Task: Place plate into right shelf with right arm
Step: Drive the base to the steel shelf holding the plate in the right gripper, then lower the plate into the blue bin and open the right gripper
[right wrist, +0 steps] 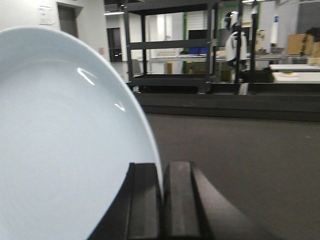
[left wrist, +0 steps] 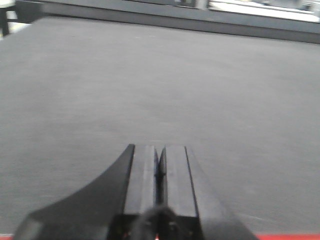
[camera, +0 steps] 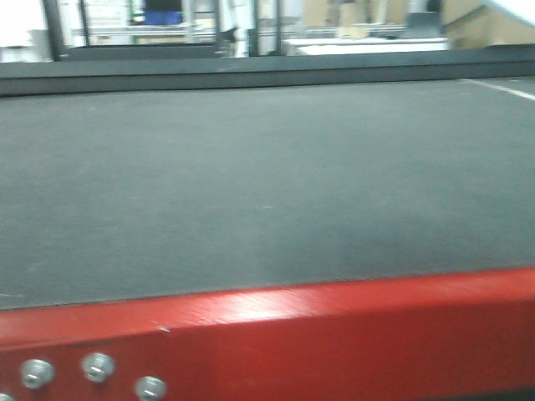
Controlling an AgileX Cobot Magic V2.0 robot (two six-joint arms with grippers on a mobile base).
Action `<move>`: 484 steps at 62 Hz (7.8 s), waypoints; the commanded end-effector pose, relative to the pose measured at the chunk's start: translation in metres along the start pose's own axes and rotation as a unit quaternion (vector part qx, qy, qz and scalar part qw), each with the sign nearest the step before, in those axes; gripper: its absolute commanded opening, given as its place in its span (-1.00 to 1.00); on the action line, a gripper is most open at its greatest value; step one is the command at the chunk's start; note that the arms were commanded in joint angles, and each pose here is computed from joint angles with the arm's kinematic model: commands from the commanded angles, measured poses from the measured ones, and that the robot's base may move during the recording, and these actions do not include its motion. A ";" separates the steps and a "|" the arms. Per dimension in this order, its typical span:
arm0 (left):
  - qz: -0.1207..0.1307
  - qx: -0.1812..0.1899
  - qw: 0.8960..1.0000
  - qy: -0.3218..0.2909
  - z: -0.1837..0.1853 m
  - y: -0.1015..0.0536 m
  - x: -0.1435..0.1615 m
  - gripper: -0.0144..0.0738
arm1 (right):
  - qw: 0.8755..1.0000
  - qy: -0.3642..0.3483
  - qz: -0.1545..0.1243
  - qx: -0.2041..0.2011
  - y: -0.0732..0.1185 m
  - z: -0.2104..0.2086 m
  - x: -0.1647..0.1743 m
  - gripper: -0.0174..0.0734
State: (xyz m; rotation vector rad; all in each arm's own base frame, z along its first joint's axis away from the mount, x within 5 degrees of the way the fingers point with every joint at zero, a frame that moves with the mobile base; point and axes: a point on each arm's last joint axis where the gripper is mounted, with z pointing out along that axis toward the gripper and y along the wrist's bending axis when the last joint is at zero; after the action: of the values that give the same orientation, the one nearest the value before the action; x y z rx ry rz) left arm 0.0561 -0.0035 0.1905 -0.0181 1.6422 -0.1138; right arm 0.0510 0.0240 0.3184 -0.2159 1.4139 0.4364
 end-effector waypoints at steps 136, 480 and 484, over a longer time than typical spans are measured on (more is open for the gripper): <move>-0.004 0.007 0.999 -0.040 0.000 -0.001 -0.005 -0.78 | 0.998 -0.063 -0.001 0.010 -0.001 -0.001 -0.018 -0.49; -0.004 0.007 0.999 -0.040 0.000 -0.001 -0.005 -0.78 | 0.996 -0.081 0.025 0.027 0.003 0.164 -0.140 -0.49; -0.004 0.007 0.999 -0.040 0.000 -0.001 -0.005 -0.78 | 0.997 -0.061 0.020 0.030 0.001 0.187 -0.132 -0.49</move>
State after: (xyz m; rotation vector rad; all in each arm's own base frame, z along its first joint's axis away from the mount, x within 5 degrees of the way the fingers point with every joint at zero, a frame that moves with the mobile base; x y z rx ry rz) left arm 0.0561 -0.0035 0.1905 -0.0181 1.6422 -0.1138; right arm 0.1853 0.0722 0.4649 -0.1200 1.3649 0.4674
